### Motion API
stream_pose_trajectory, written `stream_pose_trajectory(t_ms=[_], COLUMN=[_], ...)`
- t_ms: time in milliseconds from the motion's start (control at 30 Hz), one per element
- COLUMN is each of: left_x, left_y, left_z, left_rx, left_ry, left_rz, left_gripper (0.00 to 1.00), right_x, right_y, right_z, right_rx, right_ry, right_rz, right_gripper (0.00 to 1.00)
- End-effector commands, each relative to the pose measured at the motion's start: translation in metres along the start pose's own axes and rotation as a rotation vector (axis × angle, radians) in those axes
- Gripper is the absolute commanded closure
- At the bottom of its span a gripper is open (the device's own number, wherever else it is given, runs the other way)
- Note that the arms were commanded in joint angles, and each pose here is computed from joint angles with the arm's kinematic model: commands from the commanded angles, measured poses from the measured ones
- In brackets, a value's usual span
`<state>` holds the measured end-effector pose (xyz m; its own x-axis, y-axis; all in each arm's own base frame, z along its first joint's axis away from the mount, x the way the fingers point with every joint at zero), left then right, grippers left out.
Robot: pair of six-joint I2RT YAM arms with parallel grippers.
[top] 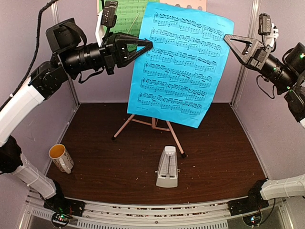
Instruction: Set up the instrument practice props
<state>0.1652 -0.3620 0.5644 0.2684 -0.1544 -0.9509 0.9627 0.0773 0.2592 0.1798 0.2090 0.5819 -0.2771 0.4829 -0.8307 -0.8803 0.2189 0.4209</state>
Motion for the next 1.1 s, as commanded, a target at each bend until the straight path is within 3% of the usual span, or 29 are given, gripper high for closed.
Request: stream_pose_trajectory(t_ms=[0, 400, 467, 533, 567, 633, 800, 1067], left_x=[-0.033, -0.030, -0.030, -0.033, -0.036, -0.042, -0.067, -0.070], left_y=[0.013, 0.047, 0.050, 0.056, 0.061, 0.074, 0.112, 0.164], left_z=[-0.005, 0.002, 0.002, 0.002, 0.001, -0.001, -0.013, -0.043], left_rx=[-0.098, -0.247, -0.263, -0.289, -0.309, -0.346, -0.436, -0.569], left_ry=[-0.093, -0.027, -0.022, -0.028, -0.034, -0.048, -0.106, -0.171], left_rz=[0.043, 0.049, 0.060, 0.077, 0.085, 0.094, 0.073, -0.017], left_gripper=[1.00, 1.00, 1.00, 1.00, 1.00, 1.00, 1.00, 1.00], right_x=[-0.011, -0.039, -0.045, -0.053, -0.057, -0.064, -0.081, -0.078], right_y=[0.006, -0.004, -0.009, -0.017, -0.023, -0.035, -0.059, -0.104], right_z=[-0.001, 0.012, 0.011, 0.011, 0.012, 0.021, 0.036, 0.063], right_rx=[0.010, 0.098, 0.143, 0.198, 0.225, 0.260, 0.373, 0.516], right_ry=[-0.028, -0.099, -0.121, -0.160, -0.176, -0.191, -0.223, -0.175], right_rz=[-0.040, -0.143, -0.178, -0.210, -0.216, -0.220, -0.256, -0.268], right_gripper=[1.00, 0.97, 0.86, 0.53, 0.45, 0.39, 0.38, 0.42])
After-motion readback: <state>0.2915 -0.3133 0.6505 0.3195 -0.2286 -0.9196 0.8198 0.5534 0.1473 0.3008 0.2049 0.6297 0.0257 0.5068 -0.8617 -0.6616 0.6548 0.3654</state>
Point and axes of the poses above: each gripper's point midway between its finger pads, its own z axis out along the fingers, its own y axis along the line the jaws close on, x = y × z, the point moved 2 cm from there along -z, back along the fingers, and after that the axes turned 8 degrees about z, right-handed, at the moved point
